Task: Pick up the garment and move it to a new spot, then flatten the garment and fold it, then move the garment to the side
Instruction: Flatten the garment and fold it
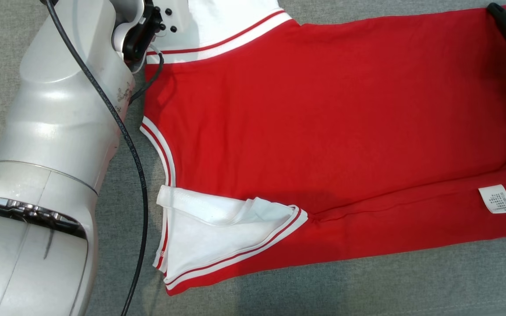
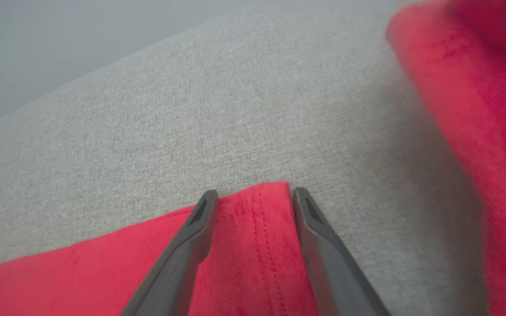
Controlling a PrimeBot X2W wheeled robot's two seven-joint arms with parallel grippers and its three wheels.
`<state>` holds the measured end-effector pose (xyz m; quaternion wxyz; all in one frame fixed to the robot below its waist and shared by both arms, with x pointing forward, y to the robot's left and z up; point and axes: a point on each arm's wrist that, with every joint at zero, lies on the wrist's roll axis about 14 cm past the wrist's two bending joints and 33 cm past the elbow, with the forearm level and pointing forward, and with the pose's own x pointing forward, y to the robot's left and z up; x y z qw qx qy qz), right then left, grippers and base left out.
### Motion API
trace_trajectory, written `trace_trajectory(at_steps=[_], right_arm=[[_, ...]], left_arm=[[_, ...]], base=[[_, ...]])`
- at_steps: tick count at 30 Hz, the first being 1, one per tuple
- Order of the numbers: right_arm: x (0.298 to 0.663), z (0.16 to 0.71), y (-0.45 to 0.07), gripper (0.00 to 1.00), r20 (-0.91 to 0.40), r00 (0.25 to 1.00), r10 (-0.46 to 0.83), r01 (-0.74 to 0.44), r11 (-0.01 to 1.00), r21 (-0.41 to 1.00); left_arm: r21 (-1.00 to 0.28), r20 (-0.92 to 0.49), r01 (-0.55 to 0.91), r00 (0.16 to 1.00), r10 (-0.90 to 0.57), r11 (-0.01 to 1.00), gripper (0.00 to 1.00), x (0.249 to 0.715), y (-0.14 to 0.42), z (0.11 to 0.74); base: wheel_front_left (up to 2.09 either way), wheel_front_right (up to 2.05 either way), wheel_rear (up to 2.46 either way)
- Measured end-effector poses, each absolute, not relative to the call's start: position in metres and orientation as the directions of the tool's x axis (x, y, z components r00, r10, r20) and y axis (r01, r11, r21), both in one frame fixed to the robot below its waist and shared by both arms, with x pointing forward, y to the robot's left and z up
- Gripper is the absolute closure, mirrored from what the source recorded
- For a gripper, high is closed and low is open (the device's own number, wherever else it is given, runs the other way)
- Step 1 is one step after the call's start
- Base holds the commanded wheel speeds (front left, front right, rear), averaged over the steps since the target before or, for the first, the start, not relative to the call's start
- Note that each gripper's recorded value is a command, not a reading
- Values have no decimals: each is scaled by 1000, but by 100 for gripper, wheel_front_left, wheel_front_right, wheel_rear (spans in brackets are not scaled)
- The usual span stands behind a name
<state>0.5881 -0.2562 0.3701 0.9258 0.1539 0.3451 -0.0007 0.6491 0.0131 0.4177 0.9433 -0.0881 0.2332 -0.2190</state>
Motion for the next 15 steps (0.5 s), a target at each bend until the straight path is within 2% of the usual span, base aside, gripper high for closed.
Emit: trace_trajectory(at_steps=[1,2,4,7,8,9,15], right_arm=[[590,369,-256,20,-643,759,103,109,954,281],[591,368,-256,23,-647,755,101,110,955,277],[592,366,-256,24,-660,745,98,109,958,266],[595,364,-257,72,-673,734,92,113,961,254],[595,364,-258,93,-676,732,89,112,962,249],[595,363,-257,100,-679,729,89,109,964,244],[596,367,-256,100,-685,723,91,88,971,222]], left_arm=[[-267,-400,373,796,-454,889,100,649,14,418],[-266,-397,374,797,-455,888,100,650,14,418],[-265,-397,380,795,-459,886,100,650,13,419],[-262,-395,388,792,-465,884,100,650,12,420],[-262,-392,391,792,-467,882,100,651,11,421],[-262,-389,394,793,-470,881,100,651,10,422],[-222,-339,397,825,-452,891,100,660,18,435]], base=[[0,0,0],[0,0,0],[0,0,0],[0,0,0],[0,0,0],[0,0,0],[0,0,0]])
